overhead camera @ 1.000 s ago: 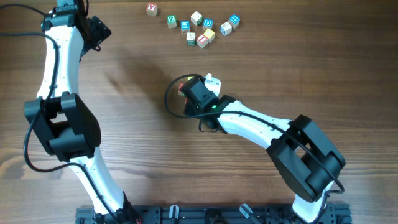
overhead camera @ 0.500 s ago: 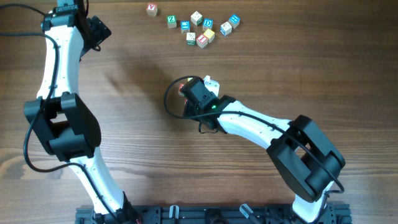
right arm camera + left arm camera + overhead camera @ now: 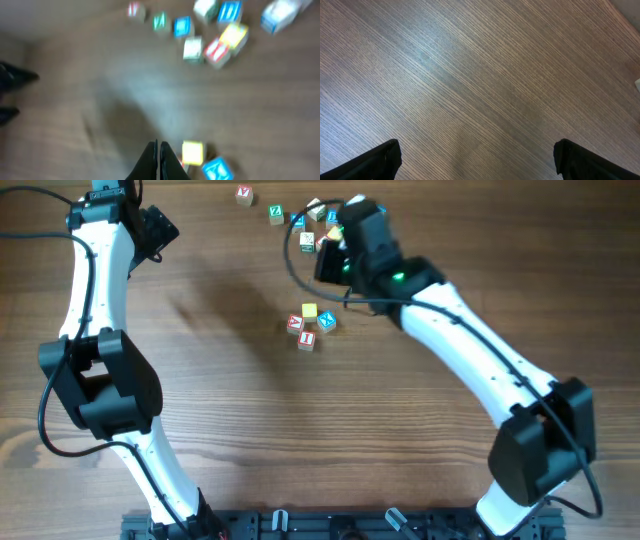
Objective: Form a circle
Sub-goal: 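Open the right gripper and move it back to the cluster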
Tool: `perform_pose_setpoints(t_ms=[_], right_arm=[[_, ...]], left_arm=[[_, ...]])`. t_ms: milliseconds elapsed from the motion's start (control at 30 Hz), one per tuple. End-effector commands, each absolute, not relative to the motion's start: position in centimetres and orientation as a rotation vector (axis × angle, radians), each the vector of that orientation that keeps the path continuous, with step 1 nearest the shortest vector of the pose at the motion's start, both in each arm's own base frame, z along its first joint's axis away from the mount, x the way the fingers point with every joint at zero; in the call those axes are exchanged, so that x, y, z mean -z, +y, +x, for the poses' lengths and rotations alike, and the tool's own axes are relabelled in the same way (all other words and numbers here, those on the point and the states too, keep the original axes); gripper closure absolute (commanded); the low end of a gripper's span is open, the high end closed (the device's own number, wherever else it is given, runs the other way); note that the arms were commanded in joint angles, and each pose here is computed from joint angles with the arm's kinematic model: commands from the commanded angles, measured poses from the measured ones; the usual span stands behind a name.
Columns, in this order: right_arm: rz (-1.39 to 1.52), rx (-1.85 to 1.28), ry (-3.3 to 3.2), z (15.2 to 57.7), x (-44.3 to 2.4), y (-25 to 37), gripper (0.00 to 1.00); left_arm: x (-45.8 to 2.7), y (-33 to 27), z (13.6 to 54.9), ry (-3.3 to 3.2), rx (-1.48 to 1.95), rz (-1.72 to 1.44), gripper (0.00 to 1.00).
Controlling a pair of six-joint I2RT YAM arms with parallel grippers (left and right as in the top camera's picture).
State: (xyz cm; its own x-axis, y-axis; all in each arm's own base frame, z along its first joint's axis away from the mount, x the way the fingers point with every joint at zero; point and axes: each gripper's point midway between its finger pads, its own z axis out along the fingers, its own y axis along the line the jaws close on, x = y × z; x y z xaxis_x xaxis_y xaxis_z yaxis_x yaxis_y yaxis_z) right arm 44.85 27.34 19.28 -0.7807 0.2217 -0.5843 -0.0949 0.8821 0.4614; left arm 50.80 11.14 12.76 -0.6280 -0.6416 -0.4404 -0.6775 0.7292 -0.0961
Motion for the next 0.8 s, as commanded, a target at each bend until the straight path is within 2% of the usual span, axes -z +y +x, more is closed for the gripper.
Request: perform_pose_setpoints(t_ms=[0, 67, 233, 533, 767], right_arm=[[0.072, -0.530, 2.388, 45.7, -18.4, 25.9, 0.96], [0.116, -0.401, 2.339, 47.3, -18.1, 24.0, 0.96], [-0.110, -0.312, 2.242, 50.2, -17.0, 24.6, 0.96], [-0.074, -0.275, 2.303, 54.1, -5.1, 24.4, 0.96], [-0.020, -0.319, 2.366, 54.6, -1.6, 22.7, 0.96]], left_arm=[[-13.3, 11.5, 51.0, 2.466, -0.122, -1.002, 0.00], [-13.3, 11.5, 51.0, 2.466, -0.122, -1.002, 0.00], [-13.3, 11.5, 51.0, 2.466, -0.122, -1.002, 0.00], [-13.3, 11.5, 51.0, 2.466, -0.122, -1.002, 0.00], [-13.3, 11.5, 51.0, 2.466, -0.122, -1.002, 0.00]])
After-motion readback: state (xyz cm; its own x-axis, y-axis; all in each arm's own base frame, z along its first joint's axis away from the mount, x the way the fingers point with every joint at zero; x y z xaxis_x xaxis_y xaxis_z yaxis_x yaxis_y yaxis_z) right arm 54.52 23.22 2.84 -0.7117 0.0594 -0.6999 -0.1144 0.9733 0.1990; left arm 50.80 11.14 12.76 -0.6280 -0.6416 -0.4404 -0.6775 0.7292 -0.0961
